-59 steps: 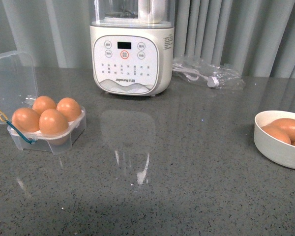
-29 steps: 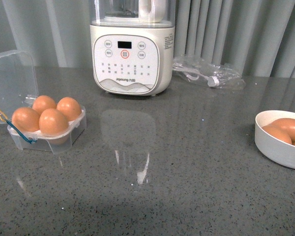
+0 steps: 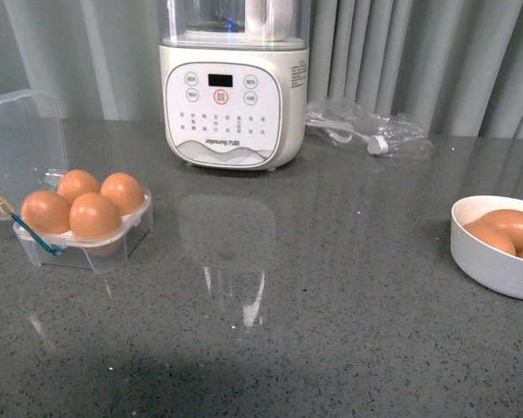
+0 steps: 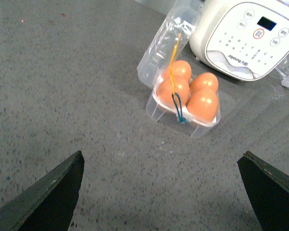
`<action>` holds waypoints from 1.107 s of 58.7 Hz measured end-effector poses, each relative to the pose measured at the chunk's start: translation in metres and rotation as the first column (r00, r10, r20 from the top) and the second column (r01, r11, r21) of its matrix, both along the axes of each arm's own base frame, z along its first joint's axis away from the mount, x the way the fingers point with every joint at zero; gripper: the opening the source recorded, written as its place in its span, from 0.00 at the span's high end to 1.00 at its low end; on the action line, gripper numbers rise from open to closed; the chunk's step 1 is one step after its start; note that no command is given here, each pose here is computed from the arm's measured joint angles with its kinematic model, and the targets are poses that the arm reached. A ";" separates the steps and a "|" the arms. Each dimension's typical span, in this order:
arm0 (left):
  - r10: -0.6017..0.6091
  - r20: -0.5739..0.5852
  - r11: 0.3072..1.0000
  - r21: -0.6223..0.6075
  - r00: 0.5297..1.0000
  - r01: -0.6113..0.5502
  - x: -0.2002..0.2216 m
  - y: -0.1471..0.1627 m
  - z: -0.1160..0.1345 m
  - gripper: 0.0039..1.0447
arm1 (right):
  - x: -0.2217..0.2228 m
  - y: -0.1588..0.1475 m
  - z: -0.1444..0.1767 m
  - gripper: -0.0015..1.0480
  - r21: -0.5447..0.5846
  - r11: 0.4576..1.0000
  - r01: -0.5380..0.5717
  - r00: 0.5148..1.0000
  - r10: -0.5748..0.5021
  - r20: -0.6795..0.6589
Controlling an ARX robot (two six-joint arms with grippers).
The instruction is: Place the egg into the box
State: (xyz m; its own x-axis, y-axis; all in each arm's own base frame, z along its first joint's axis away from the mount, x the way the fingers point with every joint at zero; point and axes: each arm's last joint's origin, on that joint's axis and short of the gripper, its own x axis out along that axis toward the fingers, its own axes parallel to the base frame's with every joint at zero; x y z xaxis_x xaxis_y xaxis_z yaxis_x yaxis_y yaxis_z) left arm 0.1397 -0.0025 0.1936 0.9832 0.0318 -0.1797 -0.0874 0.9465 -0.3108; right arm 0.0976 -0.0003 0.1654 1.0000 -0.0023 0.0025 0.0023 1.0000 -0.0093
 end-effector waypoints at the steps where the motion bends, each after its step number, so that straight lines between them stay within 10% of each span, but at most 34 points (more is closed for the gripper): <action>1: -0.005 0.008 1.000 0.004 1.000 0.005 0.003 0.003 0.003 0.06 | 0.000 0.000 0.000 0.07 0.000 1.000 0.000 1.000 0.000 0.000; 22: -0.062 0.014 0.996 0.071 0.998 0.061 0.085 0.060 0.049 0.06 | 0.000 0.000 0.000 0.07 0.000 1.000 0.000 1.000 0.000 0.000; 65: -0.024 -0.114 0.991 0.131 0.993 0.039 0.180 0.070 0.036 0.06 | 0.000 0.000 0.000 0.07 0.000 1.000 0.000 1.000 0.000 0.000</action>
